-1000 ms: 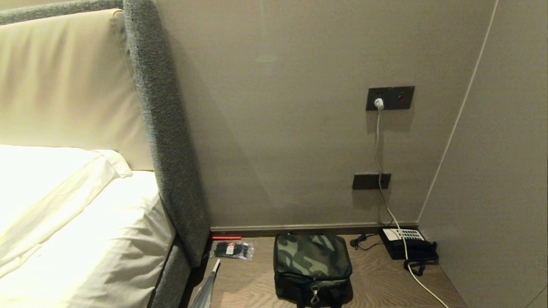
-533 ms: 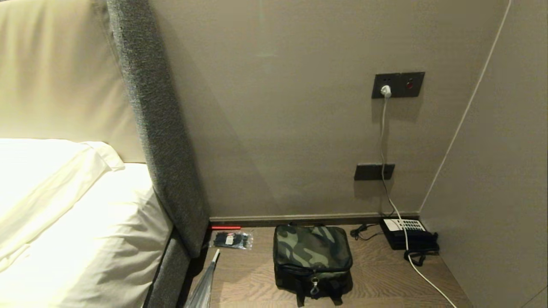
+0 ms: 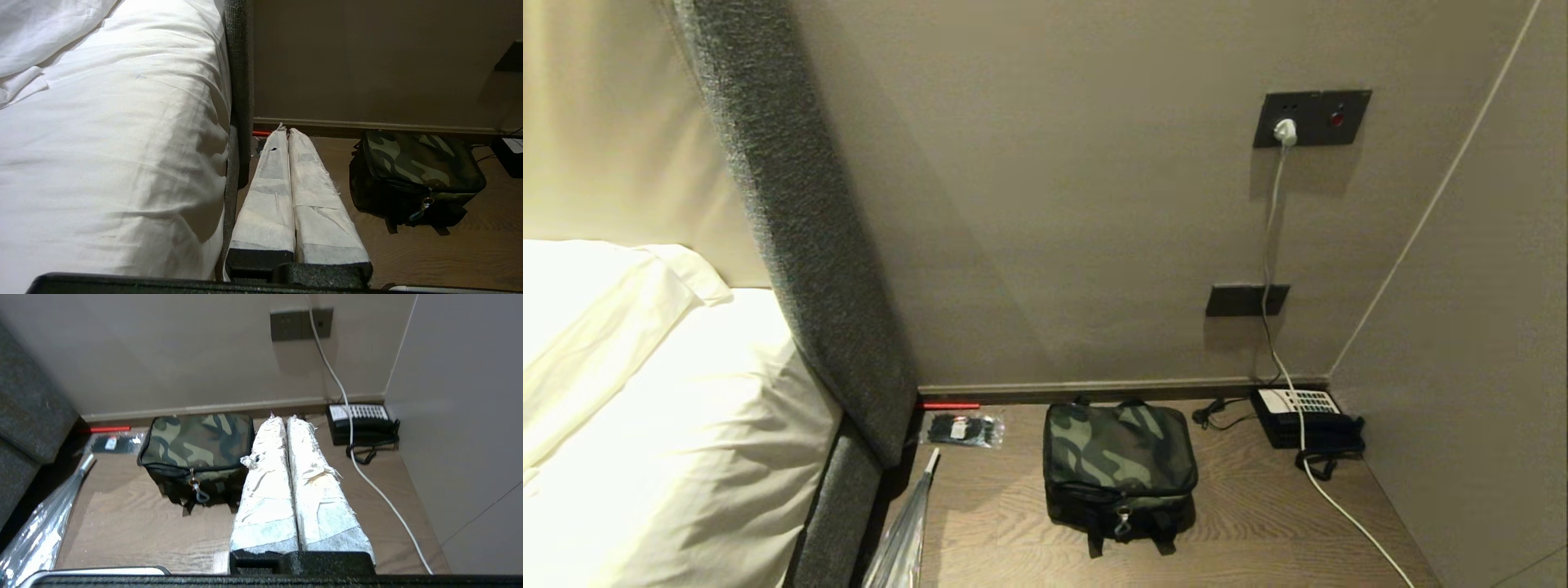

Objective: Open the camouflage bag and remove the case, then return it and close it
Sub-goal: Open the top of the storage box

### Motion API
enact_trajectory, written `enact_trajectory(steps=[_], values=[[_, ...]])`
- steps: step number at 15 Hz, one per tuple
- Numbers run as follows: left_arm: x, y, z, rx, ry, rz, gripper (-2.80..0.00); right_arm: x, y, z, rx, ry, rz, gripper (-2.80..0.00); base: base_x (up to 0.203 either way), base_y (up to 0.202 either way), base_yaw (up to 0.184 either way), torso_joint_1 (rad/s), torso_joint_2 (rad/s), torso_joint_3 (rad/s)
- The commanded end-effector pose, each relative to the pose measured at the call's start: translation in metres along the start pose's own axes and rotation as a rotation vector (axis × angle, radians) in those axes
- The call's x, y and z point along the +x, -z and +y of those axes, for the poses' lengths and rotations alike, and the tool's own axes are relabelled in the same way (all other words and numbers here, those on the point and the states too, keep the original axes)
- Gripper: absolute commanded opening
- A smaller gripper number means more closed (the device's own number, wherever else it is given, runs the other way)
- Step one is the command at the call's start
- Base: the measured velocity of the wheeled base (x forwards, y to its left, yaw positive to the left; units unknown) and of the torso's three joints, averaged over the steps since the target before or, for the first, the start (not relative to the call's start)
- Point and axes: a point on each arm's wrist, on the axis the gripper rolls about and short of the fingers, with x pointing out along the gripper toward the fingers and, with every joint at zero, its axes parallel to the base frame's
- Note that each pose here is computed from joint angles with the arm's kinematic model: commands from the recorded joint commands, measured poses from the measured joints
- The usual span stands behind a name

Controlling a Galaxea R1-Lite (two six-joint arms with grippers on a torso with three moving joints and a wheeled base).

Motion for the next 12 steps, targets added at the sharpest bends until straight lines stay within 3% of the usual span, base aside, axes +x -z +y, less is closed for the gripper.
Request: enact_trajectory(steps=[1, 12], values=[[-0.0001, 0.0001, 0.0000, 0.000, -0.001, -0.001, -2.80, 0.0010, 0.0038, -0.0001, 0.000, 0.000, 0.014, -2.80, 0.000, 0.000, 0.000, 0.006, 0.01, -0.198], [-0.0001, 0.0001, 0.0000, 0.000, -0.001, -0.001, -2.80, 0.0010, 0.0037, -0.0001, 0.000, 0.000, 0.014, -2.80, 0.000, 0.000, 0.000, 0.004, 0.00, -0.198]])
